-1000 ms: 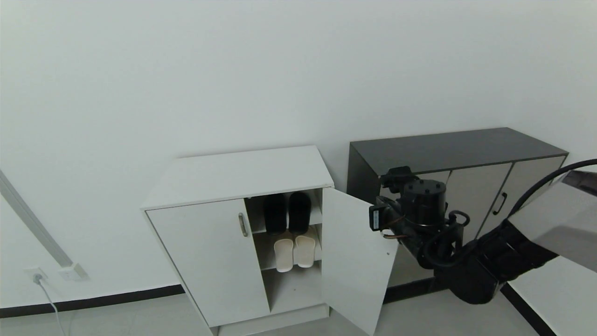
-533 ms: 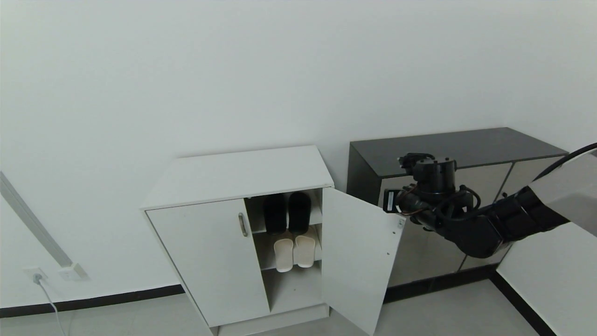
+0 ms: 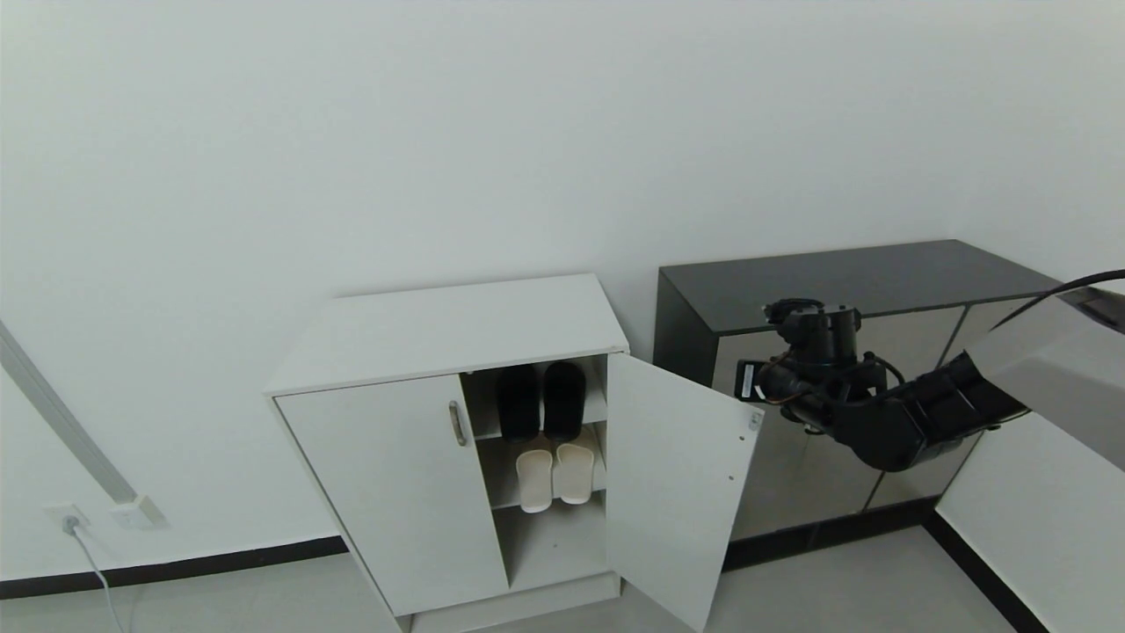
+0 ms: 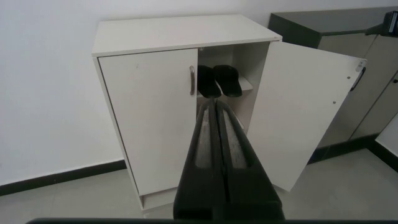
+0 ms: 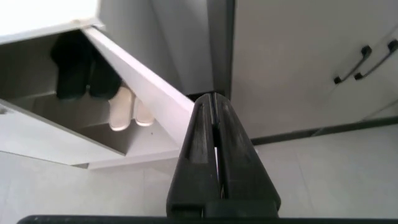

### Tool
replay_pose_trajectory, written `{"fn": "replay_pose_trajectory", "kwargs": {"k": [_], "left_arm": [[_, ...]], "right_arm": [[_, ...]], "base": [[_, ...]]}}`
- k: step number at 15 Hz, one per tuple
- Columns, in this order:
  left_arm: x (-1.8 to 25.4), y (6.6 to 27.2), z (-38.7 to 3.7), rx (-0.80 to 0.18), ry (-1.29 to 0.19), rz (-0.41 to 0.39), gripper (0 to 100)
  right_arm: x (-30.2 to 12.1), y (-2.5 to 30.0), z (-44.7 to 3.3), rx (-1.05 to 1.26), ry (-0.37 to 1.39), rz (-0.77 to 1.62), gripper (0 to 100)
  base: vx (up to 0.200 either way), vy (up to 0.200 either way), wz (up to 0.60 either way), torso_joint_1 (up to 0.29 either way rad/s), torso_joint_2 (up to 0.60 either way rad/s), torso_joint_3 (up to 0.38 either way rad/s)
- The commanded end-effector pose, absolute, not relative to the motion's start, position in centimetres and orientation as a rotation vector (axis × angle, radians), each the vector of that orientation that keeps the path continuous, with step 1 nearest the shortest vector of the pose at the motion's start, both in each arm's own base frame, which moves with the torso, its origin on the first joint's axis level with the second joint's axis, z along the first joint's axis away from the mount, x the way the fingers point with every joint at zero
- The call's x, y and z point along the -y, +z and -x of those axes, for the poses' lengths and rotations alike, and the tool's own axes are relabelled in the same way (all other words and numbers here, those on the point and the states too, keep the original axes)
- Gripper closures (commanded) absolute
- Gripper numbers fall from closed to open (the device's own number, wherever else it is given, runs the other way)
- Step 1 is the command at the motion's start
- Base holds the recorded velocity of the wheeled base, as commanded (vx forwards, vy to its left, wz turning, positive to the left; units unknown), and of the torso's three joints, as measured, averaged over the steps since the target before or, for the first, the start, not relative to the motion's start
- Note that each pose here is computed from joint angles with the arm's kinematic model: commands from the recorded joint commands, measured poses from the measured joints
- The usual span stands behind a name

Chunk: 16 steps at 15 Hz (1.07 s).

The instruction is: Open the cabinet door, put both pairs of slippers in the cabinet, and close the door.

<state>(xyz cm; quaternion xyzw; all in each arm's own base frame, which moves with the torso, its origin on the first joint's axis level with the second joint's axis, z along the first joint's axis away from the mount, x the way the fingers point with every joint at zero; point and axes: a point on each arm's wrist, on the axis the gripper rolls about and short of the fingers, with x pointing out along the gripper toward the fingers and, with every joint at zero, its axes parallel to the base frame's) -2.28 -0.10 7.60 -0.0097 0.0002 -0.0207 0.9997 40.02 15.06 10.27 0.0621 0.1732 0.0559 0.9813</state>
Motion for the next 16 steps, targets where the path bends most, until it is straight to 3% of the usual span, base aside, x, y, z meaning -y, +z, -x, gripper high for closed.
{"fn": "replay_pose_trajectory", "kwargs": {"k": [1,16], "left_arm": [[0.1,7.6,2.3,0.0,-0.041,0.02,100],[0.1,7.6,2.3,0.0,-0.041,0.021,100]], "right_arm": [[-14.9,8.6,-40.7,-0.38,0.098,-0.116,100],[-14.2,6.1,-41.7,-0.449,0.068,-0.1,100]], "base": [[0.0,0.0,0.0,0.0,0.0,0.0],[0.0,0.0,0.0,0.0,0.0,0.0]]}}
